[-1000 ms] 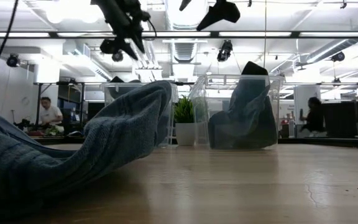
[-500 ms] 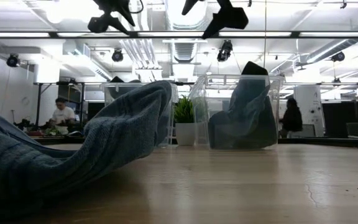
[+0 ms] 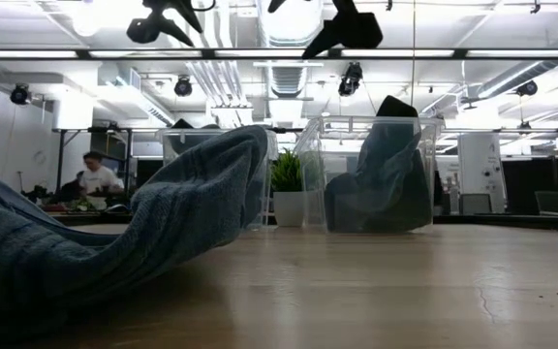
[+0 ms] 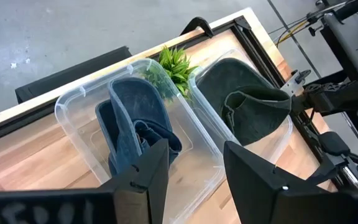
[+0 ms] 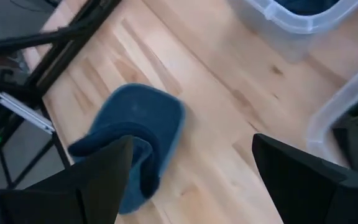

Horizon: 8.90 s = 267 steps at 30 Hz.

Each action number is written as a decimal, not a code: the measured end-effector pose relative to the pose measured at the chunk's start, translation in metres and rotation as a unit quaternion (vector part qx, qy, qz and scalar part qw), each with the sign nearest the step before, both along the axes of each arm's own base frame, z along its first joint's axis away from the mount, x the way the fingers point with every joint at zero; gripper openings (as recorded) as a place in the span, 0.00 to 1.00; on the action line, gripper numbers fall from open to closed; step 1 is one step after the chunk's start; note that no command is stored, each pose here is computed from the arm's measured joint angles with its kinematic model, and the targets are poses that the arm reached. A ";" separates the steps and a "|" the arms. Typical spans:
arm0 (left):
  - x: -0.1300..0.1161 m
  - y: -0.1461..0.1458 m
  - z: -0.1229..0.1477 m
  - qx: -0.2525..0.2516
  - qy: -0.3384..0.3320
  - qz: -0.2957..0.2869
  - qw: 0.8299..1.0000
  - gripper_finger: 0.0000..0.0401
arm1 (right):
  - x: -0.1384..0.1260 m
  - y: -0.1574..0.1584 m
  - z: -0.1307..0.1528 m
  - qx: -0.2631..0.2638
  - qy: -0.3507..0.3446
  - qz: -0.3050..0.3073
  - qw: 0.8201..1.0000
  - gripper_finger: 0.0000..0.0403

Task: Pick & Place hat
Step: Put the blue cap into the left transparent bin

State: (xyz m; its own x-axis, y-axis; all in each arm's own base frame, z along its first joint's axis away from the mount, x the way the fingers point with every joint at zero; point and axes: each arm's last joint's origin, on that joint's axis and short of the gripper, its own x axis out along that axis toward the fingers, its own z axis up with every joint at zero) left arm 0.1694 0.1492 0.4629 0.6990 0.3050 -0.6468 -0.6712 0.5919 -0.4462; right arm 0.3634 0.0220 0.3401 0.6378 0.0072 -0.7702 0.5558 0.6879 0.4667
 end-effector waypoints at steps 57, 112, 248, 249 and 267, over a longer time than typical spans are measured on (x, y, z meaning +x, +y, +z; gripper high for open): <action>-0.003 -0.003 -0.001 0.009 0.018 -0.021 1.000 0.37 | 0.078 0.105 -0.169 0.096 -0.045 0.045 0.993 0.81; -0.003 -0.004 -0.003 -0.001 0.017 -0.028 0.999 0.37 | 0.081 0.086 -0.125 0.035 -0.048 0.029 0.998 0.03; 0.088 0.101 -0.129 -0.137 0.195 -0.005 0.971 0.01 | -0.109 -0.088 0.105 -0.186 -0.180 -0.145 0.955 0.76; 0.089 0.102 -0.132 -0.138 0.200 -0.007 0.970 0.01 | -0.109 -0.088 0.105 -0.186 -0.179 -0.145 0.955 0.76; 0.088 0.102 -0.145 -0.128 0.287 0.037 0.949 0.07 | -0.105 -0.089 0.101 -0.197 -0.170 -0.135 0.956 0.76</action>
State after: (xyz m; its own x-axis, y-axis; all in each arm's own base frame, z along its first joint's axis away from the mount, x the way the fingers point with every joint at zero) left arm 0.2577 0.2512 0.3180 0.1931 0.1200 -0.9738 -0.8822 0.4556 -0.1188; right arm 0.2581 -0.0671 0.4416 0.7889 -0.4412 -0.4278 0.6007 0.7004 0.3855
